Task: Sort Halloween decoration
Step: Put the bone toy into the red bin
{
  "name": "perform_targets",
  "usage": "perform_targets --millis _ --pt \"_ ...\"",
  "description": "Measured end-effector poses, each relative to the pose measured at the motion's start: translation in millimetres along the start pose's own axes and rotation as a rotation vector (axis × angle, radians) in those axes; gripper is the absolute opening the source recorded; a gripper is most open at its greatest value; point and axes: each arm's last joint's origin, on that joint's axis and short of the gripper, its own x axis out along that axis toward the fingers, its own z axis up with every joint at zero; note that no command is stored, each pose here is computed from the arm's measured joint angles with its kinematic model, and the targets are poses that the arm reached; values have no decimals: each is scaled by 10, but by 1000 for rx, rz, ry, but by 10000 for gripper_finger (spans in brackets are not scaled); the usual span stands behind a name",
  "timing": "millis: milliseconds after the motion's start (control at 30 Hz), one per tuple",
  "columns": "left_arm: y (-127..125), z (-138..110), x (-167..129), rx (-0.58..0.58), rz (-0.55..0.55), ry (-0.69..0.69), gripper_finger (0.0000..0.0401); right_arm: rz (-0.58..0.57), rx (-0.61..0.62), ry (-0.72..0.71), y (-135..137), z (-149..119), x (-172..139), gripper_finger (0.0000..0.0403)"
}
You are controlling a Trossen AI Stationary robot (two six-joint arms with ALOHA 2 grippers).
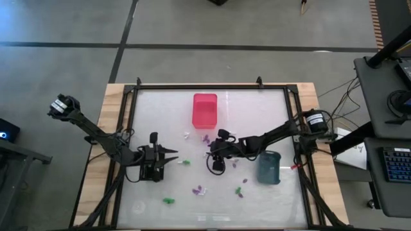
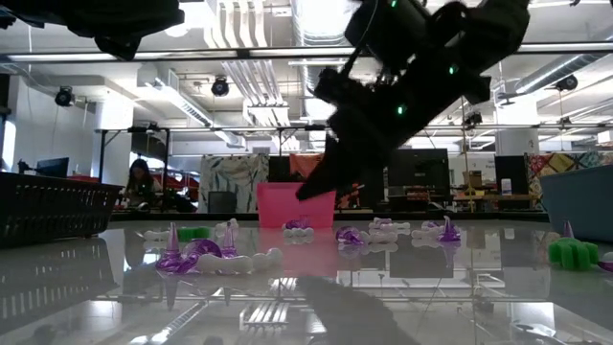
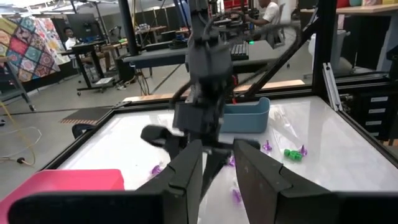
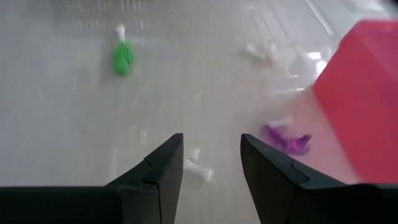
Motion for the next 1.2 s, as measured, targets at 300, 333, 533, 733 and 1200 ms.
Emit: perform_targets --millis 300,333,533,733,1200 --pt "0 0 0 0 0 0 77 -7 -20 70 37 -191 175 153" --pt "1 0 1 0 1 0 77 -7 -21 69 36 -189 175 152" --pt "9 -1 7 0 6 1 77 7 -49 71 24 -185 181 150" --pt "10 -1 8 2 7 1 77 55 -90 72 -22 -157 230 142" --pt "46 -2 33 -1 28 3 77 114 -105 95 -104 -161 256 140"
